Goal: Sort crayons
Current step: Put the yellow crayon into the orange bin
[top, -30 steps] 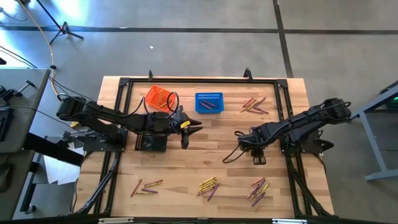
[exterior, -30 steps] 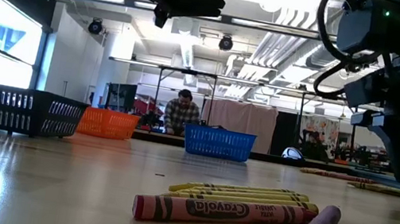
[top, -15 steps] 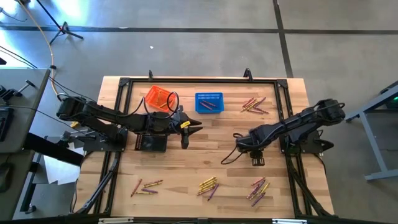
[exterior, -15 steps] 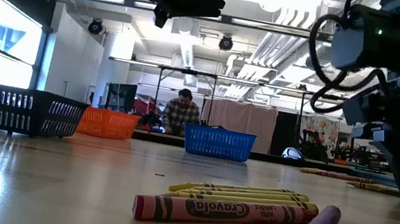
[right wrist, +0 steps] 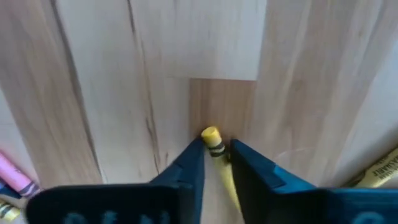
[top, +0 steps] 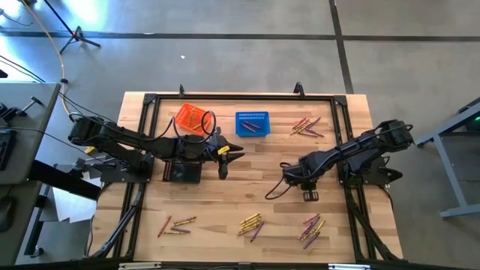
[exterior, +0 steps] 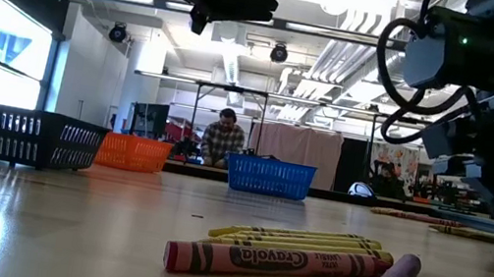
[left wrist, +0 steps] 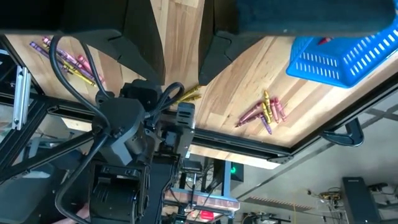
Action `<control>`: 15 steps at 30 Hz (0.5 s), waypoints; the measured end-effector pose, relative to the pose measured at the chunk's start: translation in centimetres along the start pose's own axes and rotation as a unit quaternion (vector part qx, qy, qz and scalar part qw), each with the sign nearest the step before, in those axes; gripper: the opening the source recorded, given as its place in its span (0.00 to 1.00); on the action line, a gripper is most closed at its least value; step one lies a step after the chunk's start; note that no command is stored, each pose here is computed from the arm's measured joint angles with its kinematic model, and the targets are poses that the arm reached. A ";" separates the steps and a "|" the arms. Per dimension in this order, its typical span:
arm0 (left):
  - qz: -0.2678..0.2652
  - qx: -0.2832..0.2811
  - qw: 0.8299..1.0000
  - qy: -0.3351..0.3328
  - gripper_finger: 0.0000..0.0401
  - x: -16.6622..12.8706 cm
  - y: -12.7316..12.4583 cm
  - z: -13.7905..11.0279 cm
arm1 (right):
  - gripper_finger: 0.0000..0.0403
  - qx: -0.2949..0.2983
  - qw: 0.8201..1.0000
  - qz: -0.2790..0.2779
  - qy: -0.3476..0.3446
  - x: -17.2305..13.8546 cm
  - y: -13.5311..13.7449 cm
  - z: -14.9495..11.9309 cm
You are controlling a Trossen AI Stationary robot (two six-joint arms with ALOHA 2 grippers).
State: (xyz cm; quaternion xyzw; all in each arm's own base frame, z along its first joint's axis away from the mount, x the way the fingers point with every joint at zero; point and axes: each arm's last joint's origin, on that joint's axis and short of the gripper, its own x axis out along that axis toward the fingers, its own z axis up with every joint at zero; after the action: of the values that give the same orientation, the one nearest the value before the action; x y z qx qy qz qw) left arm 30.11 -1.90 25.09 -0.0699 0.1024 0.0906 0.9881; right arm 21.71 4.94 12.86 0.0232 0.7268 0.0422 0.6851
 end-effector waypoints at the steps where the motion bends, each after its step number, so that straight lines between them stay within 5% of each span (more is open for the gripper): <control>1: 0.000 0.000 1.000 0.000 0.21 0.0 0.0 0.0 | 0.08 0.000 1.000 0.002 -0.001 0.0 0.0 0.0; 11: 0.000 0.000 1.000 0.000 0.21 0.0 0.0 0.0 | 0.03 -0.020 1.000 -0.006 -0.020 -1.0 0.3 1.2; 15: 0.000 0.000 1.000 0.000 0.21 0.0 0.0 0.0 | 0.01 -0.034 0.991 -0.035 -0.121 -3.1 0.6 3.9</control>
State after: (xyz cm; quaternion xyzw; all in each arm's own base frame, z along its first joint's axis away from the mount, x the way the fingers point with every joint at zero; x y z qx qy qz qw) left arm 30.11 -1.90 25.10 -0.0700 0.1022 0.0905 0.9882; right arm 25.74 5.41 15.76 -0.0202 0.6372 0.0397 0.7694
